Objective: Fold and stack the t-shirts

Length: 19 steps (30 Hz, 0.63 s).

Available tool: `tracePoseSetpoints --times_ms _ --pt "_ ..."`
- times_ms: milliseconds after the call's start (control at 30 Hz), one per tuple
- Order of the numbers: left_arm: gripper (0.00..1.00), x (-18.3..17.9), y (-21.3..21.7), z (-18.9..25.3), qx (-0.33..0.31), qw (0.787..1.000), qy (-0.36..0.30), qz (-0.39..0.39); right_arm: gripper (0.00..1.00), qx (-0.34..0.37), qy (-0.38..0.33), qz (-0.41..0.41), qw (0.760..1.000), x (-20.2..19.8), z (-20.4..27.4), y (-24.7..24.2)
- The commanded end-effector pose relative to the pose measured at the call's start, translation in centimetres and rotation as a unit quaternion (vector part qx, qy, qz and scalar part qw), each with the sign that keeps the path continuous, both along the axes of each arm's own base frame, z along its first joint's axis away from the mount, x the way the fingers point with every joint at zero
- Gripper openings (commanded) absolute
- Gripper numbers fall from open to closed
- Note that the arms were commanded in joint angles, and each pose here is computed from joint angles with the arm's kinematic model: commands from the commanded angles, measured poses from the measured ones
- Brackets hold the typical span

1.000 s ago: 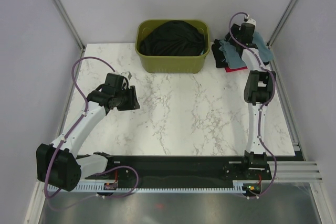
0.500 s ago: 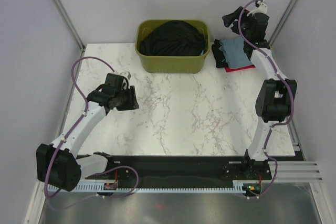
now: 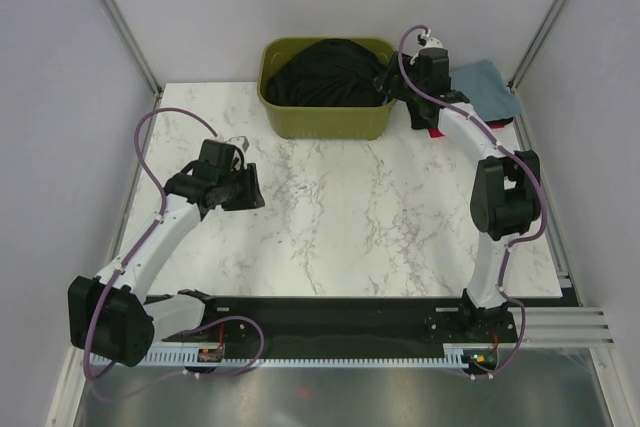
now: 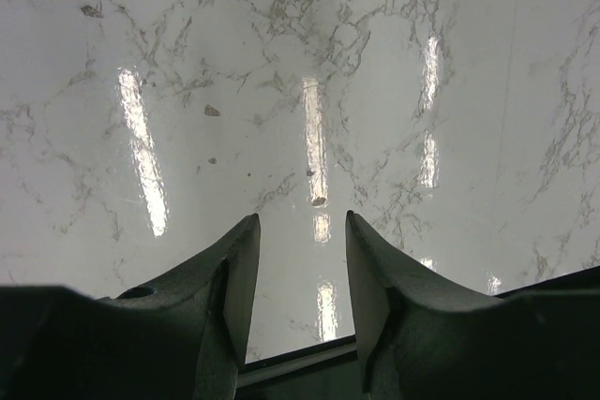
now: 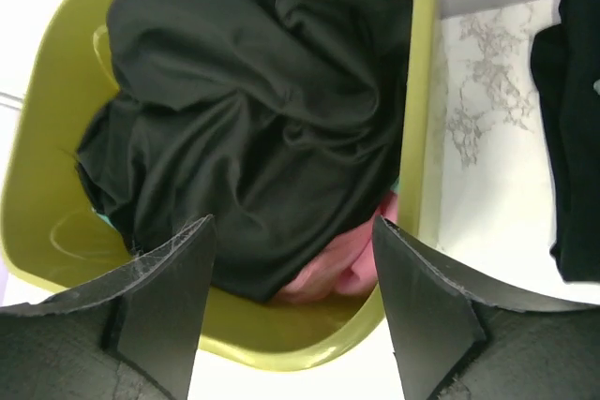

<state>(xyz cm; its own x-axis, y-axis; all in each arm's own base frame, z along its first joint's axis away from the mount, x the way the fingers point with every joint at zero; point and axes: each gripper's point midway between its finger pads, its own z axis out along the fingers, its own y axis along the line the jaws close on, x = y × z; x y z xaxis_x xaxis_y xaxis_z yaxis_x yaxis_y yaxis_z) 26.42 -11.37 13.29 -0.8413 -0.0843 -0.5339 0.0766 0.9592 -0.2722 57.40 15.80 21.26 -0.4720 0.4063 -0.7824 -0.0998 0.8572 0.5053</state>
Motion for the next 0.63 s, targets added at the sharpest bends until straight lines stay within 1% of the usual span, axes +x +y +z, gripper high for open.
tracePoseSetpoints --times_ms 0,133,233,400,433,467,500,567,600 --pt "0.49 0.2 0.3 0.9 0.013 1.000 -0.023 -0.013 0.75 -0.046 0.015 -0.027 0.998 -0.5 -0.8 -1.1" --pt "0.49 0.2 0.3 1.2 0.012 0.999 -0.029 -0.013 0.75 -0.062 0.017 -0.033 0.997 -1.5 -0.8 -0.9" --pt "0.49 0.3 0.3 2.2 0.004 0.999 -0.047 -0.010 0.75 -0.093 0.028 -0.045 0.994 -1.9 -1.4 -1.2" --pt "0.49 0.2 0.4 3.4 0.001 0.998 -0.070 -0.009 0.75 -0.098 0.035 -0.045 0.994 -2.3 -2.0 -1.2" --pt "0.49 0.2 0.5 3.5 0.003 0.997 -0.075 -0.009 0.75 -0.098 0.036 -0.042 0.994 -2.4 -2.2 -1.1" --pt "0.45 0.0 0.5 3.6 0.000 0.997 -0.080 -0.012 0.75 -0.097 0.038 -0.040 0.994 -2.4 -2.3 -1.0" --pt "0.44 -0.1 0.6 4.5 -0.005 0.995 -0.098 -0.007 0.75 -0.097 0.039 -0.038 0.994 -2.4 -2.4 -0.9" --pt "0.45 -0.2 0.6 5.9 -0.021 0.992 -0.121 0.008 0.75 -0.096 0.041 -0.038 0.994 -2.4 -2.5 -0.9" --pt "0.51 -0.2 0.6 6.6 -0.030 0.990 -0.137 0.011 0.75 -0.095 0.041 -0.037 0.994 -2.3 -2.6 -0.9"
